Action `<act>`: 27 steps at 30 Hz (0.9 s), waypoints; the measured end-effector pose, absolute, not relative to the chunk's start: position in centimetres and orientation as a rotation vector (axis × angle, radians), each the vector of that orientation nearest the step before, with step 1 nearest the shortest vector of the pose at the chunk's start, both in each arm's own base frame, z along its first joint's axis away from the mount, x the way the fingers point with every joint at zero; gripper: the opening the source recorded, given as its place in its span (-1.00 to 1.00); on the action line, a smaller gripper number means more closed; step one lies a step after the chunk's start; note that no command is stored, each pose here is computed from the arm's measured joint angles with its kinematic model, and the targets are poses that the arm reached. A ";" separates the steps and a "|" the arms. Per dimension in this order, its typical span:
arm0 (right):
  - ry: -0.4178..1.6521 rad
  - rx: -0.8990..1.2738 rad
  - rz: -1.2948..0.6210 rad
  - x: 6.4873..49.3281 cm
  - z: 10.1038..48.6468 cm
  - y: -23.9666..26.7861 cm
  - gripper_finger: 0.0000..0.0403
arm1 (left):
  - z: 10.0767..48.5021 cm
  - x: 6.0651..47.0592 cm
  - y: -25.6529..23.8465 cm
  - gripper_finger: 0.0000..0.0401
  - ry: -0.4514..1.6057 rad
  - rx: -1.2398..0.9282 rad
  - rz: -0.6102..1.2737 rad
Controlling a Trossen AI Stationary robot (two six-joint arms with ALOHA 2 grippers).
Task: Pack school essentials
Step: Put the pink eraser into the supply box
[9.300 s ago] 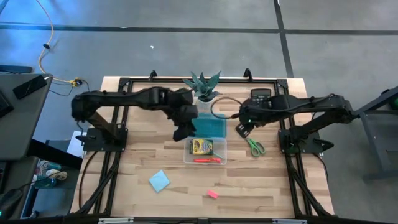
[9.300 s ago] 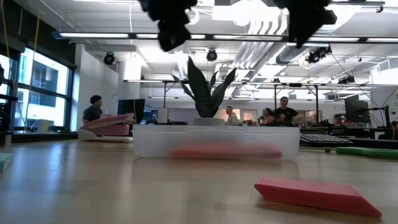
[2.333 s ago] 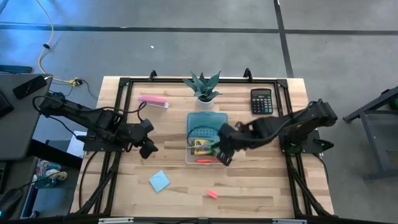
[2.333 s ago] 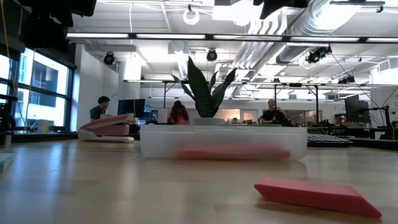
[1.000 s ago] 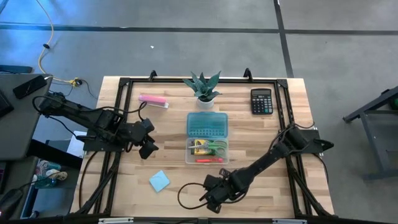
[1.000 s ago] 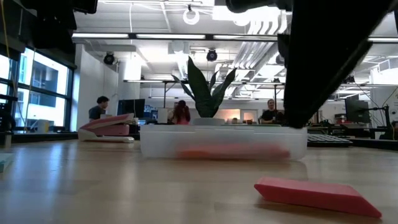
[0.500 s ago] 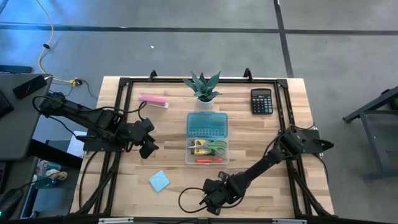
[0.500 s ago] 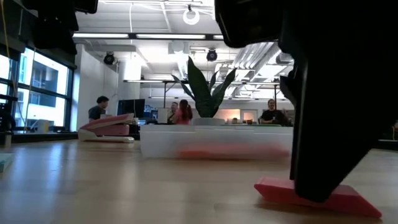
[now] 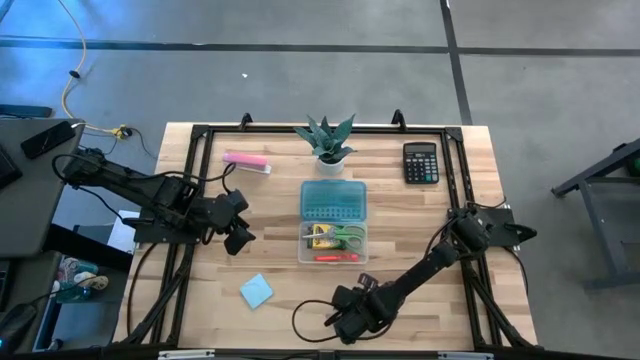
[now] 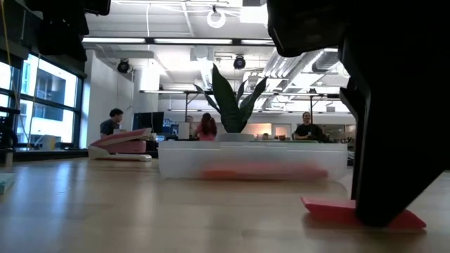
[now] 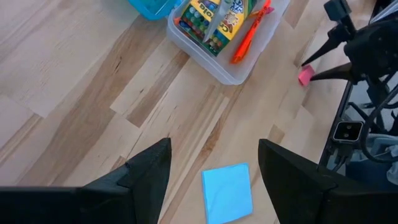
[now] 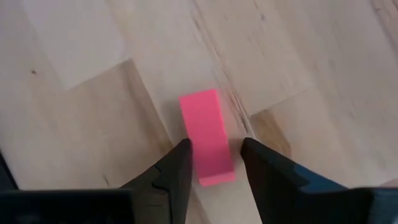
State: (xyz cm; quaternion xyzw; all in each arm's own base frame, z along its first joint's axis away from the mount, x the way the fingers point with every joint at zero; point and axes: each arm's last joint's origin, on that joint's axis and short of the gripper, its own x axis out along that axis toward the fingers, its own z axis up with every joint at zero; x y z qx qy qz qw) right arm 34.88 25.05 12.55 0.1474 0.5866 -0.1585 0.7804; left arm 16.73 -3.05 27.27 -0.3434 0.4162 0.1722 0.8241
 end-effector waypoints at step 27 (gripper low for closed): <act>1.257 0.341 -0.273 35.0 13.5 25.1 -0.75 | 27.3 16.7 -3.1 0.14 0.887 -0.728 0.362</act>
